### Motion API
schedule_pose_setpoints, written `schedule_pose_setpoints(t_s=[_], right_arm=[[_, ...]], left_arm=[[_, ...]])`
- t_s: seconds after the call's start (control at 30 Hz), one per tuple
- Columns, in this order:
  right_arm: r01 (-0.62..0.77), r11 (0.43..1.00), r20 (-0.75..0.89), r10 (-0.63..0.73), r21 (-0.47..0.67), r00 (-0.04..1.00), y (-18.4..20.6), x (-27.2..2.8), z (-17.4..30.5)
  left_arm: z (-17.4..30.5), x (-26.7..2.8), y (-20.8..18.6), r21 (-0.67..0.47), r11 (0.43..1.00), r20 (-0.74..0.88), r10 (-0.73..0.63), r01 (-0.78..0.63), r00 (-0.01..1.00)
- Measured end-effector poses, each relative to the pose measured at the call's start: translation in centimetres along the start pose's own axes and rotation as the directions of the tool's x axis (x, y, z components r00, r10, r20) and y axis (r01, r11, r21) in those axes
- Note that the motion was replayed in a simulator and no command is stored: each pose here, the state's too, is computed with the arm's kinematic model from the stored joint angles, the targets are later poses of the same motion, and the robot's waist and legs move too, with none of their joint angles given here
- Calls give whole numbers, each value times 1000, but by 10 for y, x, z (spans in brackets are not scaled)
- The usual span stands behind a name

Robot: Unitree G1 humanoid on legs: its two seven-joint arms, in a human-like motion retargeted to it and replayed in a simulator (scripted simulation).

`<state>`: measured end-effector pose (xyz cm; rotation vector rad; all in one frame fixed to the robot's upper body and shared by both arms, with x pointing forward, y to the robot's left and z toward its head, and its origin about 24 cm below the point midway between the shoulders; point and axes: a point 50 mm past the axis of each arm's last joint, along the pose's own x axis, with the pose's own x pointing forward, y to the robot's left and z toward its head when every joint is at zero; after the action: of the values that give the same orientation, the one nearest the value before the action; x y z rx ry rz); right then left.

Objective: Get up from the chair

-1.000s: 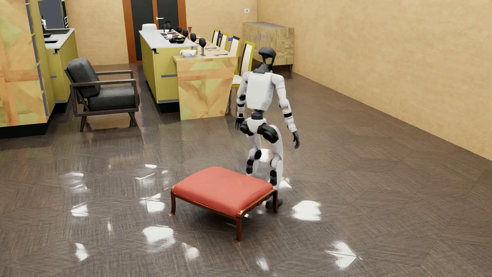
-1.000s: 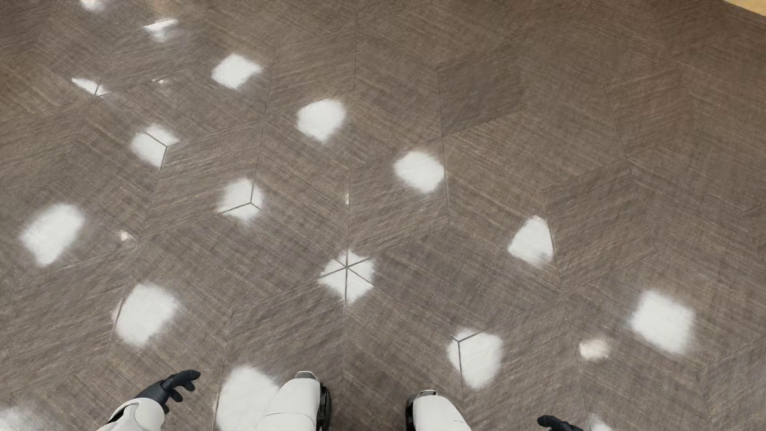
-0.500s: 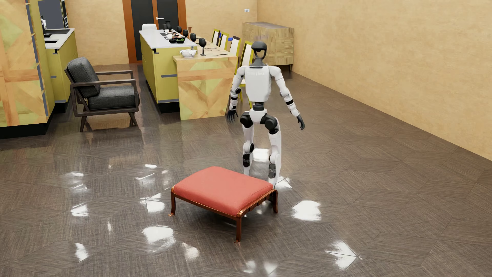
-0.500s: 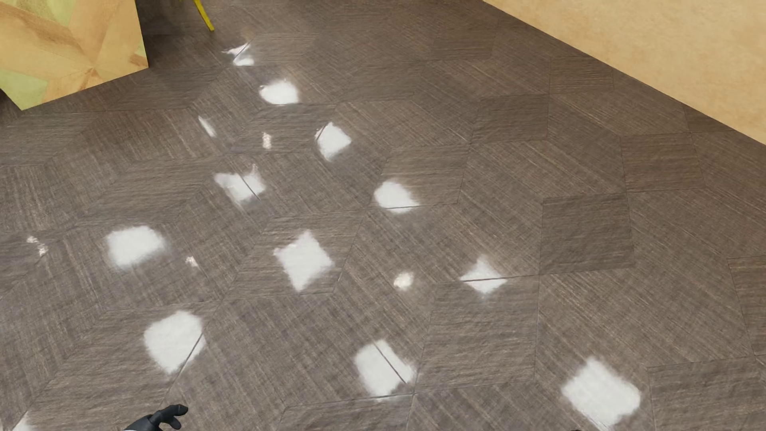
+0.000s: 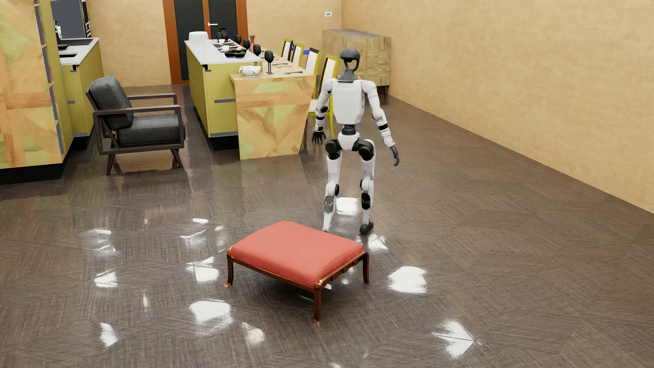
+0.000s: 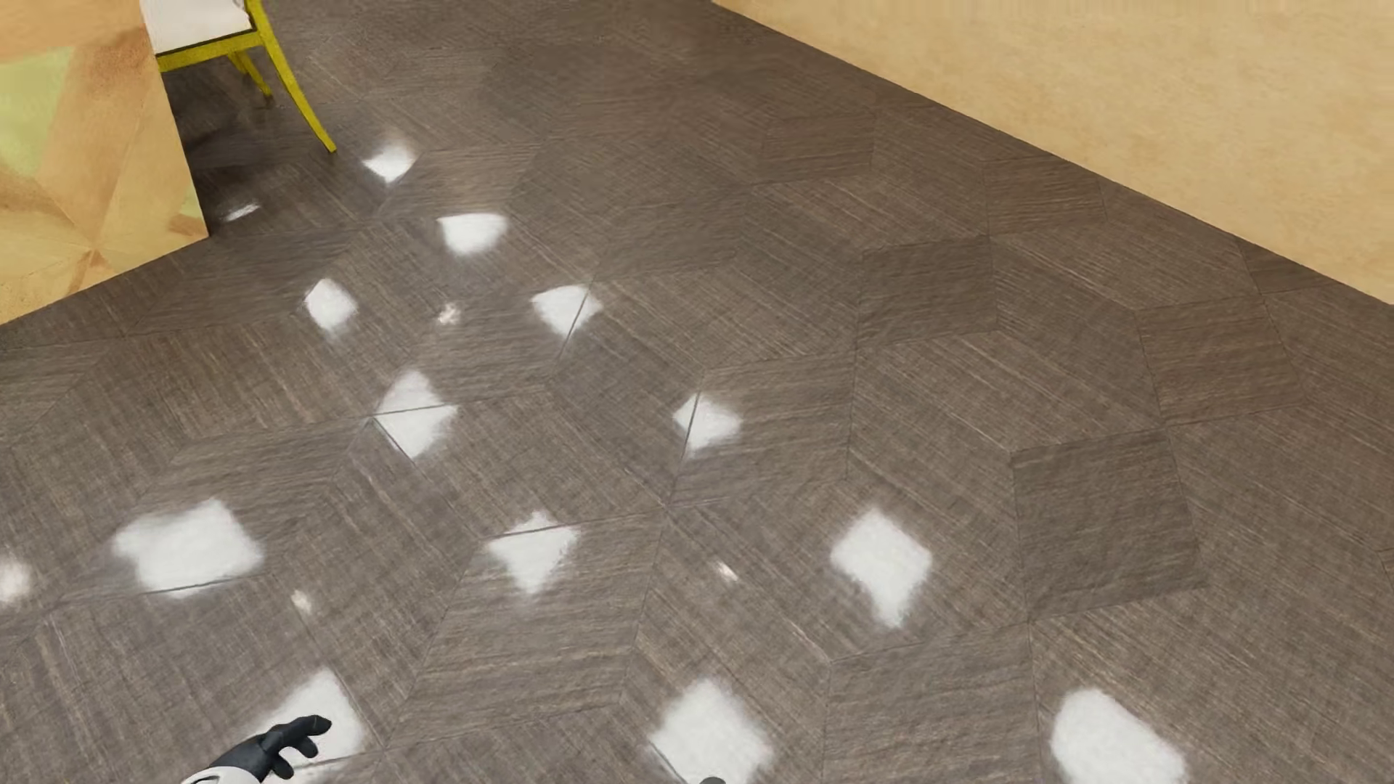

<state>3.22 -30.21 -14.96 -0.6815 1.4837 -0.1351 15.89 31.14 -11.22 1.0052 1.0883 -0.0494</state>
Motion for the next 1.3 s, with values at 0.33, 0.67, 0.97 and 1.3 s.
schedule_pose_setpoints(t_s=[0.33,0.67,0.97,1.3], right_arm=[[131,991,256,-119,-31,959,-21,-5,68],[92,991,225,-67,-101,972,-11,-4,70],[99,969,259,-38,-228,965,-6,-6,75],[92,979,235,-48,-181,971,-4,-5,67]], left_arm=[[-26,-8,-29,-100,992,-97,-85,75,992],[-30,-5,-5,-87,996,-71,-2,-4,997],[-33,-8,-21,-162,986,-80,-40,26,996],[-18,-9,-36,-171,984,-46,-65,56,997]])
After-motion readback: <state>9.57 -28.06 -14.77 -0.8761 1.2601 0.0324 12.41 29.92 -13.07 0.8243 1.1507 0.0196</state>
